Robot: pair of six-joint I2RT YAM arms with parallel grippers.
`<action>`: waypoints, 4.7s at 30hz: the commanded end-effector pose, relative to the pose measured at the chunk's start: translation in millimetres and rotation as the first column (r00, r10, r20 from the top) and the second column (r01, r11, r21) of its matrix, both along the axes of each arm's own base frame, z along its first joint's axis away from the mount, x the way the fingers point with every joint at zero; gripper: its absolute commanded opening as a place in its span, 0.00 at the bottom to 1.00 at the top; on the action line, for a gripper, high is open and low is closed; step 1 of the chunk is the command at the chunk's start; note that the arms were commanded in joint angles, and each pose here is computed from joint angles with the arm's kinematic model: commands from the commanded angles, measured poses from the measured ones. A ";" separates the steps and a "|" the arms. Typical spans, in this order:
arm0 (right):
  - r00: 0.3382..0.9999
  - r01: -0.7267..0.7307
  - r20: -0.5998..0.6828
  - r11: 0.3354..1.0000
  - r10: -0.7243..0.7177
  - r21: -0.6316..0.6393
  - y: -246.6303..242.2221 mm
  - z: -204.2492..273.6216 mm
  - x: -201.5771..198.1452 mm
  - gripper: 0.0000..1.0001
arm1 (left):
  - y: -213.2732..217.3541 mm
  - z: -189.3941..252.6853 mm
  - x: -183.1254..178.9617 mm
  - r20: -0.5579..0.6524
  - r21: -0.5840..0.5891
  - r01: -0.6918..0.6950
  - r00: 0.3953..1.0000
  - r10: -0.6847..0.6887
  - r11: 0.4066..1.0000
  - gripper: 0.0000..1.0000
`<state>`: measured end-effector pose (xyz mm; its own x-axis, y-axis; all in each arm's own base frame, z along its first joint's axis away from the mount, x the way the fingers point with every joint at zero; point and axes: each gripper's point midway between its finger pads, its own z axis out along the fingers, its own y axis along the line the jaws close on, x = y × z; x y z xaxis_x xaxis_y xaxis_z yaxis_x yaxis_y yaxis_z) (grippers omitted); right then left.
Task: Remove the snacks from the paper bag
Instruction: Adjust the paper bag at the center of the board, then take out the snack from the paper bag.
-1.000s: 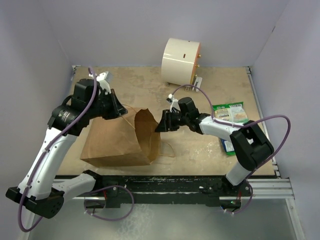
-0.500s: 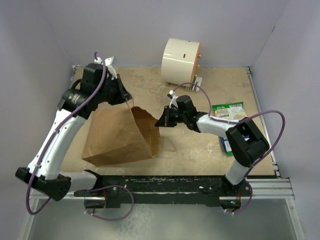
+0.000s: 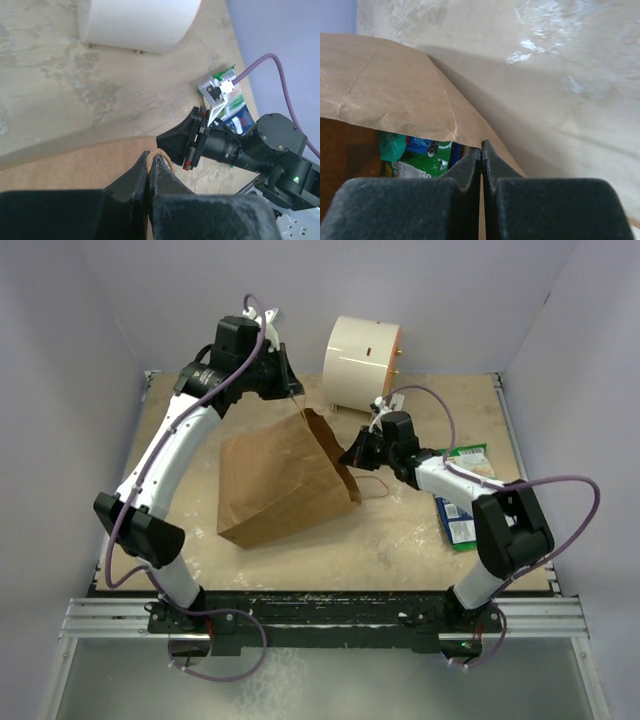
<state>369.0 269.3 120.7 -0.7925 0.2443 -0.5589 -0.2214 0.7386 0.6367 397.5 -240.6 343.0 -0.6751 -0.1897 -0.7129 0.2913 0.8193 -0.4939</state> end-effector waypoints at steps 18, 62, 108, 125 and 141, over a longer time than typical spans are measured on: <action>0.998 -0.014 -0.066 0.999 0.011 -0.032 -24.0 -32.1 -135.8 0.08 | 8.6 -33.3 -154.0 -0.110 -0.042 0.164 0.980 -0.167 0.986 0.00; 0.929 0.337 -0.037 0.804 -0.368 0.490 148.0 15.0 -121.2 0.57 | 26.3 -10.9 -179.1 -0.102 0.012 0.207 0.973 -0.205 0.978 0.00; 0.877 0.463 -0.080 0.791 -0.474 0.399 212.2 8.0 18.9 0.09 | 34.9 2.6 -206.4 -0.072 -0.026 0.240 0.968 -0.241 0.970 0.00; 0.911 0.288 0.146 0.848 -0.386 0.445 173.1 83.4 -18.7 0.00 | 62.5 1.9 -189.7 -0.060 0.018 0.015 0.998 -0.014 1.000 0.00; 0.926 0.289 0.127 0.885 -0.355 0.364 104.9 60.7 -73.0 0.00 | 77.5 -7.0 -191.0 -0.058 0.040 -0.063 0.996 0.065 0.997 0.00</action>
<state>302.4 385.1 153.3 -0.5545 0.6333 -0.5398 -0.1092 0.5878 0.8016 208.2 -167.2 332.4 -0.7201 -0.1727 -0.6720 0.2271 0.8565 -0.4635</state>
